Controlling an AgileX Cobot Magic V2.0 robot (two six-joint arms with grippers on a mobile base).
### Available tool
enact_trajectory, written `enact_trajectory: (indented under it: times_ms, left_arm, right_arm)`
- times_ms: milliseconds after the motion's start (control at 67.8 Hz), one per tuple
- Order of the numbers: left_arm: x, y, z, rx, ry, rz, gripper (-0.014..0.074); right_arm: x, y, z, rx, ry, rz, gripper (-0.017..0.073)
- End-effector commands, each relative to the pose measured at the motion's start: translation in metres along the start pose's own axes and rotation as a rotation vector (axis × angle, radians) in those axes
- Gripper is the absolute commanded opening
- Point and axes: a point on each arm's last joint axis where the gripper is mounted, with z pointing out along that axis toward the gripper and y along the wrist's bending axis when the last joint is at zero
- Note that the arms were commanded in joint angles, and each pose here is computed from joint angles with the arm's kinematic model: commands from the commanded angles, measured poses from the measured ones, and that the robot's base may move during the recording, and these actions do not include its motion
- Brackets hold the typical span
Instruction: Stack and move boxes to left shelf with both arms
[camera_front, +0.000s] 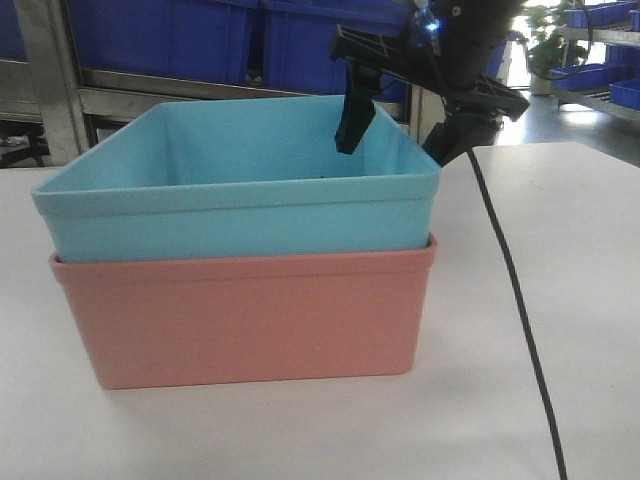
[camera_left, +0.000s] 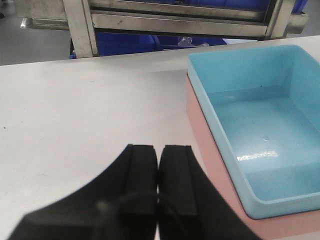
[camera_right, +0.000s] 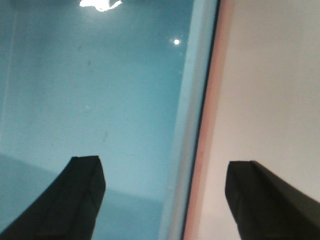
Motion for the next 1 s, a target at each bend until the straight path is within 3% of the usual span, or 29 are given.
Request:
enact_trajectory:
  times_ms: [0,133,354,442,590,767,988]
  left_arm:
    - [-0.015,-0.003,-0.005,0.031,-0.093,0.002,-0.0006]
    - [-0.017,-0.003,-0.003,0.032,-0.093,0.003,0.0048]
    - [-0.037,-0.010,0.012,0.046,-0.023,-0.052,0.0360]
    - [-0.048,-0.014,0.025,0.052,0.028,-0.081,0.0433]
    - [-0.062,-0.023,0.055,0.040,0.175,-0.118,0.0452]
    - [-0.076,-0.034,0.107,-0.006,0.374,-0.115,0.0452]
    - [-0.085,-0.051,0.172,-0.008,0.496,-0.139,0.0452]
  right_arm:
    - [-0.015,0.016,-0.044,-0.048,-0.144,-0.032,0.0613]
    - [-0.017,0.021,-0.068,-0.032,-0.193,-0.080,0.0613]
    - [-0.013,0.030,-0.110,-0.035,-0.265,-0.144,0.0613]
    - [-0.013,0.033,-0.123,-0.042,-0.303,-0.167,0.0613]
    - [-0.008,0.033,-0.126,-0.038,-0.267,-0.174,0.0613]
    - [-0.005,0.029,-0.125,0.007,-0.230,-0.199,0.0613]
    - [-0.010,0.025,-0.121,0.038,-0.260,-0.152,0.0613]
